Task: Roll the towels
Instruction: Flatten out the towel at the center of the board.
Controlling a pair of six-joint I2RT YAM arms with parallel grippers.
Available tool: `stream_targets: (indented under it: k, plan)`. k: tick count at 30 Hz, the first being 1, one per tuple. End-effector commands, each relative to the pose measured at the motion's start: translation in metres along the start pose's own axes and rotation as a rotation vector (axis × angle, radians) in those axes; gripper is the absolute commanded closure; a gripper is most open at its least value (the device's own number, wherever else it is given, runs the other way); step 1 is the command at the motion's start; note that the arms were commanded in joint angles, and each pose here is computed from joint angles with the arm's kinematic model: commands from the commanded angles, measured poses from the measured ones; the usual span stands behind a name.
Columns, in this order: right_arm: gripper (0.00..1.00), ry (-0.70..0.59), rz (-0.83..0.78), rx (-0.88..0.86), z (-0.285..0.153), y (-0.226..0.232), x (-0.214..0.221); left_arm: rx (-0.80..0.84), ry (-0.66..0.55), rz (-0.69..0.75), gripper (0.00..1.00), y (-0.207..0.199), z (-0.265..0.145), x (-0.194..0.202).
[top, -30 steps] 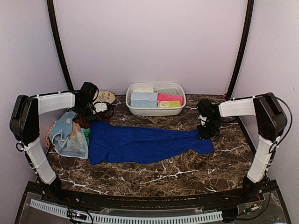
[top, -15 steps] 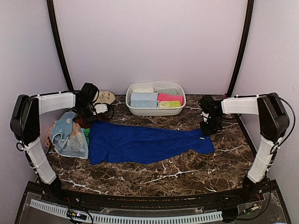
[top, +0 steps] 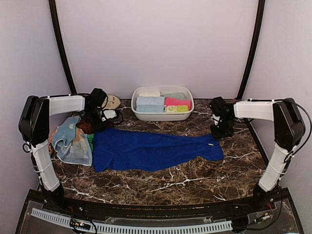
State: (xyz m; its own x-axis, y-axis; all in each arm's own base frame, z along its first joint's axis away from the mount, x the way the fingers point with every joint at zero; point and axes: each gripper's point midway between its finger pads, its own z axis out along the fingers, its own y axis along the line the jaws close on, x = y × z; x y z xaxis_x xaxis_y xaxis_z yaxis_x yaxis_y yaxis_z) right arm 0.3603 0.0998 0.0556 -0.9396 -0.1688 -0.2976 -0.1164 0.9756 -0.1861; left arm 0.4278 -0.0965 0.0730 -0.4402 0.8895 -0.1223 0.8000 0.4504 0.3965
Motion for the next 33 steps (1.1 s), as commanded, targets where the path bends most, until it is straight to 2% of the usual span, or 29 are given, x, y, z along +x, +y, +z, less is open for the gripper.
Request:
stream_targets:
  k: [1,3,5,6,8,9,11,13,17,21,23,33]
  plan:
    - [0.48,-0.056,0.000,0.036,-0.014,-0.012,-0.006,0.007,0.001,-0.046,0.70,0.004,-0.002,-0.001]
    - [0.46,-0.061,-0.020,0.037,-0.014,-0.012,-0.005,0.020,-0.006,-0.079,0.79,0.007,-0.003,-0.003]
    - [0.45,-0.051,-0.040,0.035,-0.011,-0.012,0.004,0.050,0.009,-0.115,0.79,0.006,-0.004,-0.003]
    - [0.43,-0.052,-0.049,0.020,-0.011,-0.010,0.005,0.059,0.019,-0.136,0.74,0.008,-0.005,-0.004]
    - [0.41,-0.068,-0.062,-0.005,-0.015,-0.007,0.005,0.102,0.042,-0.180,0.54,0.009,-0.009,-0.004]
    - [0.41,-0.076,-0.065,-0.012,-0.017,-0.007,0.005,0.124,0.037,-0.204,0.47,0.010,-0.013,-0.007]
    - [0.40,-0.085,-0.065,-0.012,-0.020,-0.008,0.004,0.150,0.029,-0.238,0.41,0.013,-0.018,-0.012]
    - [0.40,-0.083,-0.069,-0.016,-0.022,-0.008,0.005,0.151,0.046,-0.260,0.40,0.016,-0.020,-0.012]
    - [0.40,-0.070,-0.070,-0.001,-0.022,-0.010,0.007,0.172,0.084,-0.284,0.43,0.017,-0.019,-0.003]
    - [0.41,-0.063,-0.068,0.011,-0.022,-0.013,0.009,0.231,0.110,-0.295,0.55,0.006,-0.022,0.009]
    - [0.42,-0.063,-0.068,0.013,-0.023,-0.013,0.008,0.234,0.113,-0.298,0.58,0.005,-0.025,0.012]
    - [0.45,-0.077,-0.060,0.010,-0.030,-0.014,0.002,0.225,0.150,-0.289,0.63,-0.004,-0.013,0.023]
